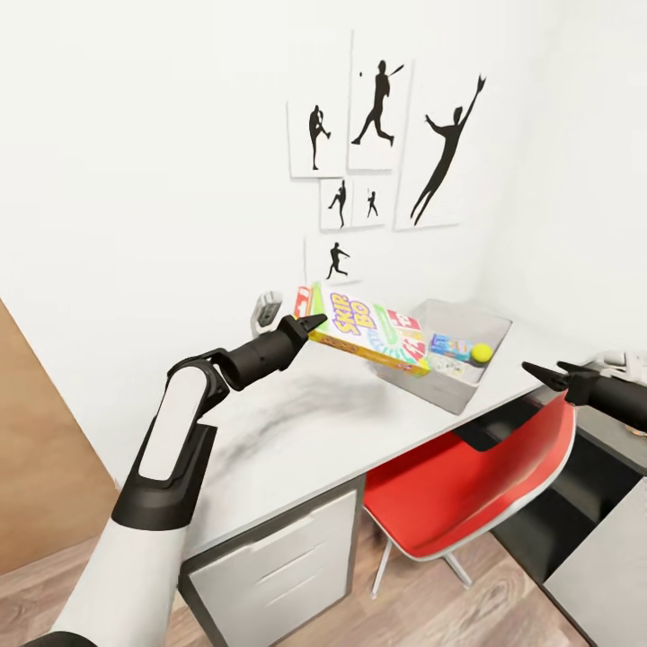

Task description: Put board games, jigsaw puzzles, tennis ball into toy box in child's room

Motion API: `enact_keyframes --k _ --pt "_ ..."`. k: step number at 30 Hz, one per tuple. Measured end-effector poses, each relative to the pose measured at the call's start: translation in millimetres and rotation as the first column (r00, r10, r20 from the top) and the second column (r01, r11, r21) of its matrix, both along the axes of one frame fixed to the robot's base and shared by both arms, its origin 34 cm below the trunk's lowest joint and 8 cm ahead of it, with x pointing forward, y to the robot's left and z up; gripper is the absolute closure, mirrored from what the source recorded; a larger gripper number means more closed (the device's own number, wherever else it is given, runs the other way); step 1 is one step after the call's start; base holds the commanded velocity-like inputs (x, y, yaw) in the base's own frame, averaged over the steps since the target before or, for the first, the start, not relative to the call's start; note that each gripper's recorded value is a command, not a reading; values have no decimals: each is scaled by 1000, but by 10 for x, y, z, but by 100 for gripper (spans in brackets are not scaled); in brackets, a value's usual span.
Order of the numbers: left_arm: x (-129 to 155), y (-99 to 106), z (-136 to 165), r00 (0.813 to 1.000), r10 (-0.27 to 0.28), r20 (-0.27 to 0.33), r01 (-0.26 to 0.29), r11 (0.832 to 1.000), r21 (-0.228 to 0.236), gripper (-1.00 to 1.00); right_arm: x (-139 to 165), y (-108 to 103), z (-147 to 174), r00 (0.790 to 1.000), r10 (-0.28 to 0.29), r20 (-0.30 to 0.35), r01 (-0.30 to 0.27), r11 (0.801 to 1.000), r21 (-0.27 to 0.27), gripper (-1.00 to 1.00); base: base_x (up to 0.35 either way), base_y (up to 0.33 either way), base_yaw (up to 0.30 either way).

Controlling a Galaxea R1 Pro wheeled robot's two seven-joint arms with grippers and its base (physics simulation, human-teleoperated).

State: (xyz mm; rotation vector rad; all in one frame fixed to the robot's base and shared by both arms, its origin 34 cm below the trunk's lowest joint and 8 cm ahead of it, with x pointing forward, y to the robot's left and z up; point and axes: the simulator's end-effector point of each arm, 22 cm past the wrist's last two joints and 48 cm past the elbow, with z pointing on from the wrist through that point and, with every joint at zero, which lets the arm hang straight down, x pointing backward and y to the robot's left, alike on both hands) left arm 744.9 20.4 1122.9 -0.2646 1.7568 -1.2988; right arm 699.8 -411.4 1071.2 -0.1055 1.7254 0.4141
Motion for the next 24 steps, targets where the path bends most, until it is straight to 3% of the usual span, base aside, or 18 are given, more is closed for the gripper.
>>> enact_keyframes --k 6,7,14,24 --pt "-8 -3 13 1000 0 4 0 1000 -4 100 2 1 13 1000 1 2 -1 1000 2 -100 178 -315 0" --pt "-1 12 30 1000 11 8 -11 1000 -25 100 3 7 8 1000 1 2 -1 1000 4 -100 178 -314 0" --pt "-51 -198 77 999 23 26 -22 999 -38 100 4 8 6 1000 1 0 -1 1000 6 -100 177 -314 16" --pt "-42 -207 76 999 36 25 -35 998 -43 100 6 14 4 1000 2 0 -2 1000 7 -100 176 -314 270"
